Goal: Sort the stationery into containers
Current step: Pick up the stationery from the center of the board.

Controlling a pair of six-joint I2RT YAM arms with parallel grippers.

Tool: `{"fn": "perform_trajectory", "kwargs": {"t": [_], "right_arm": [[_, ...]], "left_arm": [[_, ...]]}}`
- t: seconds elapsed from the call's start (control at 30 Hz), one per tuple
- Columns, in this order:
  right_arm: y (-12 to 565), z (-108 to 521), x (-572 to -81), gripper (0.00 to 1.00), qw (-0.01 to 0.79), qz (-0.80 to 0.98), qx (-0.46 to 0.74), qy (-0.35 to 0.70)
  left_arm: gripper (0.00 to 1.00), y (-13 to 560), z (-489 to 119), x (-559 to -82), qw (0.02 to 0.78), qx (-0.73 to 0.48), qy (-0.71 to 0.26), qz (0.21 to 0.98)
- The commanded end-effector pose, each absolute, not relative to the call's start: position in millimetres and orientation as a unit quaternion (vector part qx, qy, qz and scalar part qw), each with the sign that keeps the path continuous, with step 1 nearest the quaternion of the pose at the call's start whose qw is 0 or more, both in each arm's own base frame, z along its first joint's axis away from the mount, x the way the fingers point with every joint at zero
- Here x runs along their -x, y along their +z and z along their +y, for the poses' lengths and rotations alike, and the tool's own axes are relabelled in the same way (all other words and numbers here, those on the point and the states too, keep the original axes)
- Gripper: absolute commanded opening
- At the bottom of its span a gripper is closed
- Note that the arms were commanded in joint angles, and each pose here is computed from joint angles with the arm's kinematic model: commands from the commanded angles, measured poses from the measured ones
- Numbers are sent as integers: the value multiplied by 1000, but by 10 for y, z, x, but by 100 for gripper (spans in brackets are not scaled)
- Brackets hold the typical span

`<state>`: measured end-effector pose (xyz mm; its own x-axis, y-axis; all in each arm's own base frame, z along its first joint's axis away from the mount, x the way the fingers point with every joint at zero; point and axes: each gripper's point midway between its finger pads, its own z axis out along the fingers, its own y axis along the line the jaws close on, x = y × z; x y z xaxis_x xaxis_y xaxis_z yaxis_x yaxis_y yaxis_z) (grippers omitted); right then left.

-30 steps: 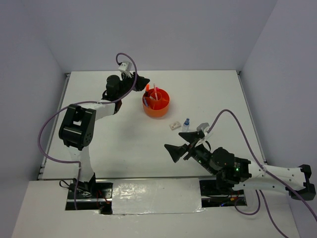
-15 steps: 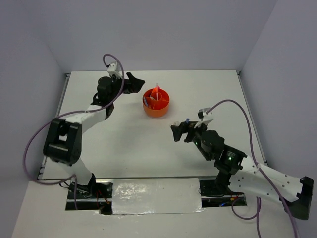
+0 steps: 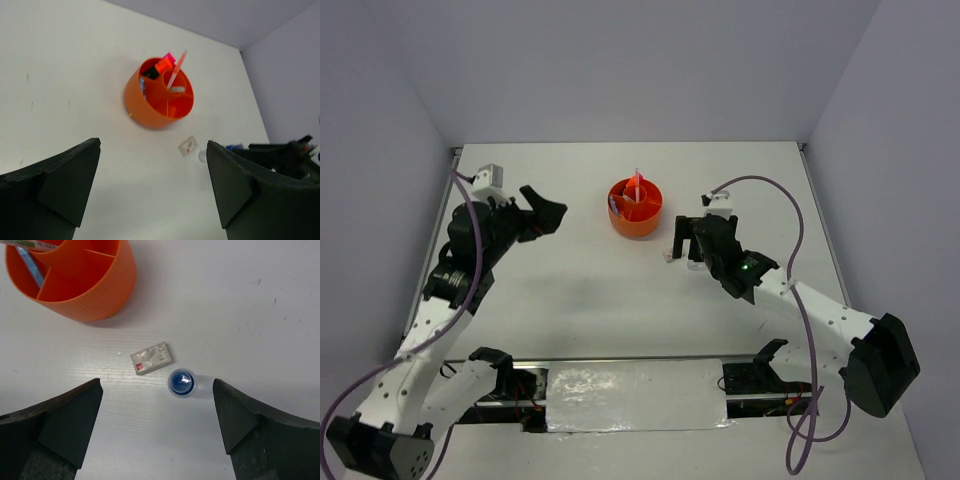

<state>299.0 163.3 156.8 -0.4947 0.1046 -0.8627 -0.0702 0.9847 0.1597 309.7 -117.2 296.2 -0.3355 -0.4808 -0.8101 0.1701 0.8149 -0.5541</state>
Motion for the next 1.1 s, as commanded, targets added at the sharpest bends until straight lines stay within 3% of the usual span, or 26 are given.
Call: {"fn": "perform_trajectory", "kwargs": {"t": [0.0,0.2,0.43,0.53,0.67,0.8,0.9,1.07], "right_arm": [[1704,1616,-3178,97,518,852,-7,78],[1495,1620,-3283,72,503,861,5,67],[1291,1542,-3288,65,487,873,-2,36],[1254,1506,-3269,56,485,874,-9,31],[1252,1440,-3261,31,487,873,-16,16],[1235,1362,-3245,34,486,874,-24,-1],[1187,1375,-3238,47,479,877,-24,-1],[1112,1403,-3225,46,471,882,-23,5]], "left_arm": [[99,2624,-1110,-2685,519,86,-267,807],[99,2713,-1303,-2280,513,-33,-307,801],[99,2617,-1125,-2199,514,-49,-250,819],[99,2650,-1151,-2170,521,-59,-258,812],[99,2659,-1178,-2142,525,-68,-266,806],[99,2653,-1209,-2114,522,-77,-273,805],[99,2685,-1201,-2106,529,-77,-273,800],[99,2688,-1195,-2108,529,-77,-271,800]]}}
